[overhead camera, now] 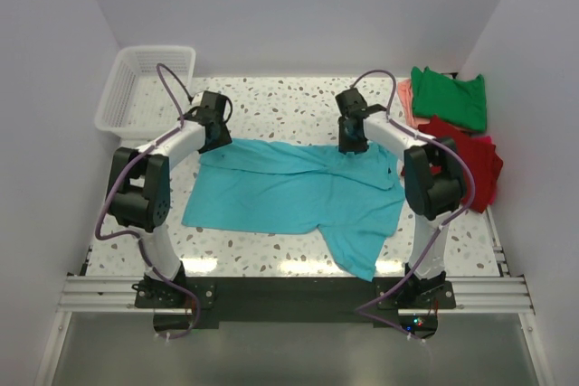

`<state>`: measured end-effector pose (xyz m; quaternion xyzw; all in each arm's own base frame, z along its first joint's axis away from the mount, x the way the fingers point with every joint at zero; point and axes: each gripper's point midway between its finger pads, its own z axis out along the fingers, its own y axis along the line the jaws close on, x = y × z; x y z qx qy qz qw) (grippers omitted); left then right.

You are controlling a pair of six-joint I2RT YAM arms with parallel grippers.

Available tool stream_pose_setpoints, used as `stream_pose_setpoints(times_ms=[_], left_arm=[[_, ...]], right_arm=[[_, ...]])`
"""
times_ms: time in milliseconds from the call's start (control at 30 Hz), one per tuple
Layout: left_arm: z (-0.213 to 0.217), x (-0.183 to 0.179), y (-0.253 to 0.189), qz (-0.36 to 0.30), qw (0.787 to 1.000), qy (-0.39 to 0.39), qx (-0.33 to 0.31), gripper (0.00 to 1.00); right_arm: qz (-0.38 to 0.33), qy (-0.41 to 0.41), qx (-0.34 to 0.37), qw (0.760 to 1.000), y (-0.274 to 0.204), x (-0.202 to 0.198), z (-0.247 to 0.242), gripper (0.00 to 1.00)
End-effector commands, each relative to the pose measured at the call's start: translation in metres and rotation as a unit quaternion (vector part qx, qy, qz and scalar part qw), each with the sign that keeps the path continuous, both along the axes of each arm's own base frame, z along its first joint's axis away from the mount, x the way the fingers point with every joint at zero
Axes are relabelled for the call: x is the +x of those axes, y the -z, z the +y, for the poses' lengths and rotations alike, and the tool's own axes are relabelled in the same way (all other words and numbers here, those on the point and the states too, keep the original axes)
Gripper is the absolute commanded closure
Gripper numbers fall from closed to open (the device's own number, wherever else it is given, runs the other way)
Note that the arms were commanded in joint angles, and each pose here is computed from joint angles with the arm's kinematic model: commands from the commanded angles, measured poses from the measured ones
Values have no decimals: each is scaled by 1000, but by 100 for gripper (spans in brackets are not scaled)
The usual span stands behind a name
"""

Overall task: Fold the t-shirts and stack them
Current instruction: Fold the tshirt

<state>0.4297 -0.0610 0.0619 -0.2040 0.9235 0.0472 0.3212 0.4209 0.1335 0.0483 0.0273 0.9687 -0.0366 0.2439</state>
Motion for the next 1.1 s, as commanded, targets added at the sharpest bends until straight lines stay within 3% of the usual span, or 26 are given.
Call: stream_pose_setpoints(times_ms=[0, 300, 367, 400, 433, 700, 867, 1067], left_arm=[[-3, 12, -12, -19, 1000, 6, 6, 43], [-4, 13, -13, -20, 1000, 7, 5, 43], [-3, 12, -12, -19, 1000, 6, 6, 43], [-3, 12, -12, -19, 1000, 6, 6, 43], [-3, 12, -12, -19, 1000, 6, 6, 43], [-1, 10, -11, -18, 1000, 3, 9, 43], [0, 11, -9, -17, 1000, -3, 11, 43], [-2, 17, -5, -14, 1000, -6, 10, 43]], right_arm=[[15, -7, 15, 1000, 7, -5, 5, 64], [42, -8, 18, 999, 22, -21, 4, 67], [44, -6, 17, 999, 23, -22, 4, 76], [43, -6, 18, 999, 22, -22, 4, 91], [44, -5, 16, 999, 22, -23, 4, 99], [20, 3, 15, 1000, -3, -28, -2, 100], [7, -2, 38, 999, -30, -51, 1, 100], [34, -31, 75, 996, -25, -94, 22, 100]])
